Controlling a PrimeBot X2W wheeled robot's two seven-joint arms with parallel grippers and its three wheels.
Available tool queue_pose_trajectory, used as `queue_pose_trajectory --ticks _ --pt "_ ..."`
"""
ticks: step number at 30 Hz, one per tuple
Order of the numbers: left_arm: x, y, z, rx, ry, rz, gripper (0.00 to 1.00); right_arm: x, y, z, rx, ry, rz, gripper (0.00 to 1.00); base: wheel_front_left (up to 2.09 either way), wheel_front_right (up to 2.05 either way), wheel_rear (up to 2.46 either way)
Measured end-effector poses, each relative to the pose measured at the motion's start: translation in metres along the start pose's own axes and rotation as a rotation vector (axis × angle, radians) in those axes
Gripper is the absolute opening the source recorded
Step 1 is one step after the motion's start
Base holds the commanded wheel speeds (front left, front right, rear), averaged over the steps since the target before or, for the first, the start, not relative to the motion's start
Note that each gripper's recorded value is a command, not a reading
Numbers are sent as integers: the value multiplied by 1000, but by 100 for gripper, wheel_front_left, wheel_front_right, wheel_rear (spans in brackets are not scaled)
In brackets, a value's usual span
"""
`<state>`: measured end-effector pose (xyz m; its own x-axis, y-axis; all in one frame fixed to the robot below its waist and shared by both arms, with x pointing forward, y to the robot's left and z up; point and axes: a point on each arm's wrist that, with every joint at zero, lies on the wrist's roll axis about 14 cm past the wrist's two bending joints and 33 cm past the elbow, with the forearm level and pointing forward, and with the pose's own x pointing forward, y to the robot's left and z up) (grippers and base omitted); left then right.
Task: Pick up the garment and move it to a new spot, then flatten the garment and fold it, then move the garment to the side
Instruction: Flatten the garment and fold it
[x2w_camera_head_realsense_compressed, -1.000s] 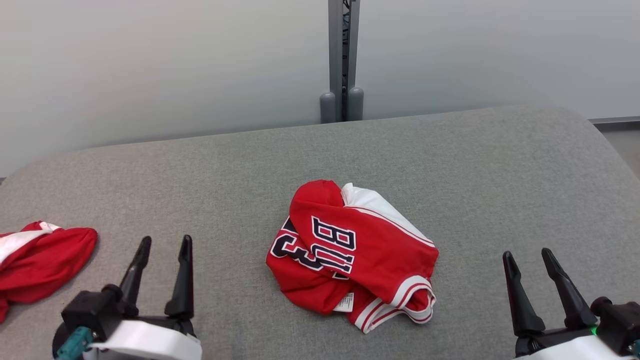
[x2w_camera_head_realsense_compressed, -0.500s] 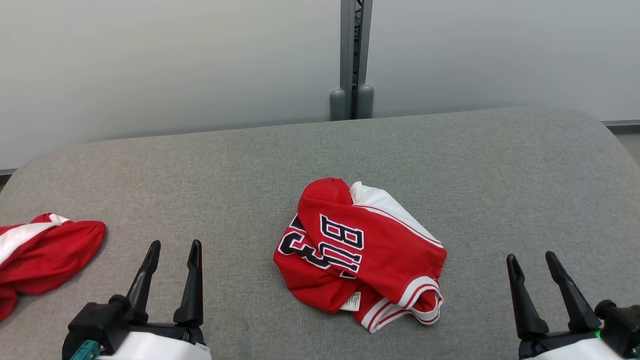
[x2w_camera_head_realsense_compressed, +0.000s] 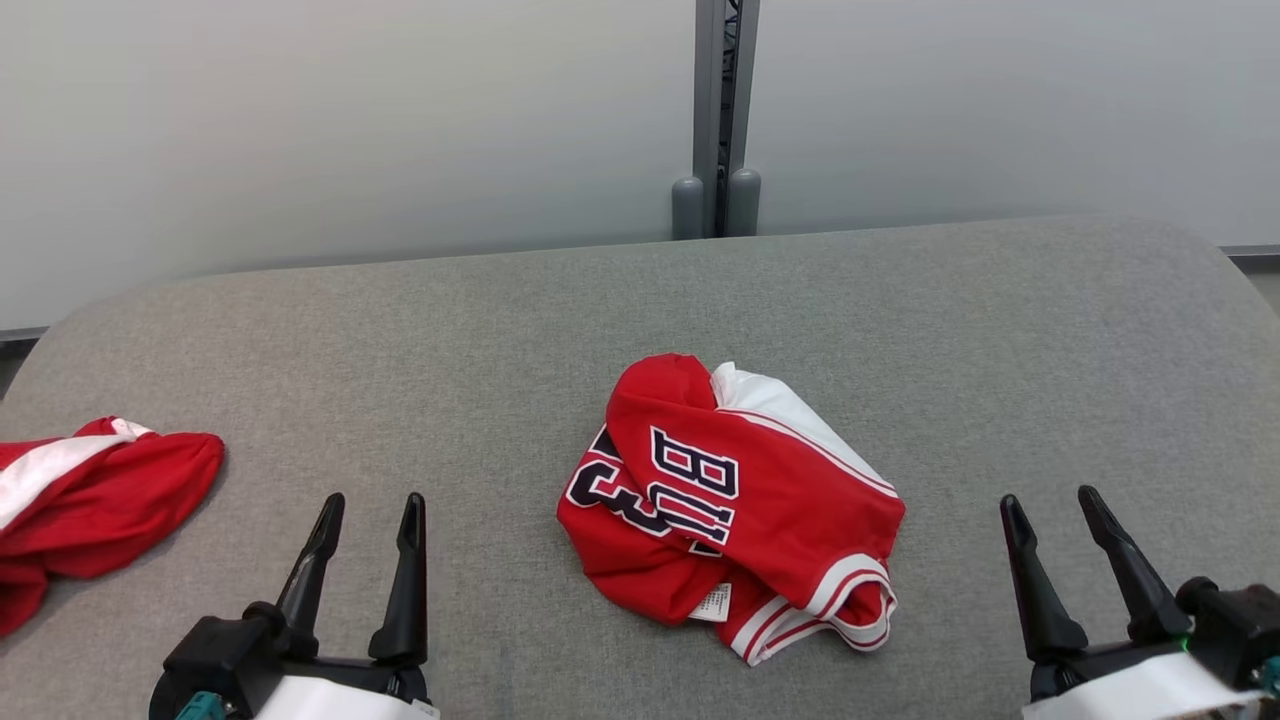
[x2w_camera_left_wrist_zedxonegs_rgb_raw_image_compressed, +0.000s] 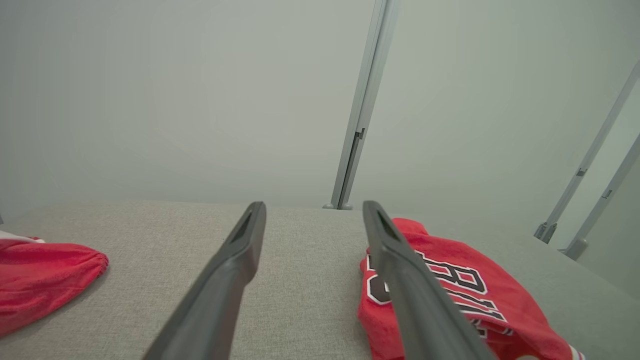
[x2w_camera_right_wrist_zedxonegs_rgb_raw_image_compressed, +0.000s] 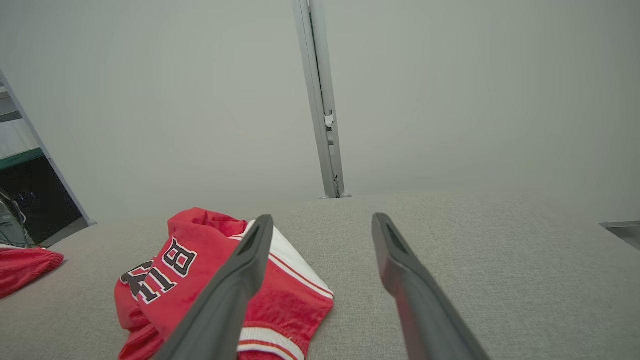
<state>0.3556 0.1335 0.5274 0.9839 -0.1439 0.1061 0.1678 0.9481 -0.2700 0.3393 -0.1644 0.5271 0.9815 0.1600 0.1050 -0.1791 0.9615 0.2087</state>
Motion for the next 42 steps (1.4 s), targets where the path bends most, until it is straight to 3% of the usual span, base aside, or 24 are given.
queue_pose_trajectory --ticks 5,13,19,27,33,34,35,42 --pt "-3 4 -5 -4 15 14 100 21 2 -5 -23 55 32 100 0 0 0" --pt "1 16 -4 -8 16 55 100 64 -16 -55 1 345 -5 100 0 0 0" --pt "-3 31 -6 -5 25 100 100 74 -9 -103 171 564 -27 100 0 0 0" --pt "-5 51 -9 5 40 152 100 81 -7 -149 290 774 -54 100 0 0 0" --pt "-6 59 -12 9 51 174 100 85 -1 -168 353 856 -59 100 0 0 0" --pt "-7 60 -13 8 53 180 100 85 0 -170 368 863 -61 54 0 0 0" --pt "-8 61 -14 9 56 185 100 85 4 -172 387 874 -56 0 0 0 0" --pt "-11 64 -11 7 47 197 100 90 15 -165 403 836 -25 0 0 0 0"
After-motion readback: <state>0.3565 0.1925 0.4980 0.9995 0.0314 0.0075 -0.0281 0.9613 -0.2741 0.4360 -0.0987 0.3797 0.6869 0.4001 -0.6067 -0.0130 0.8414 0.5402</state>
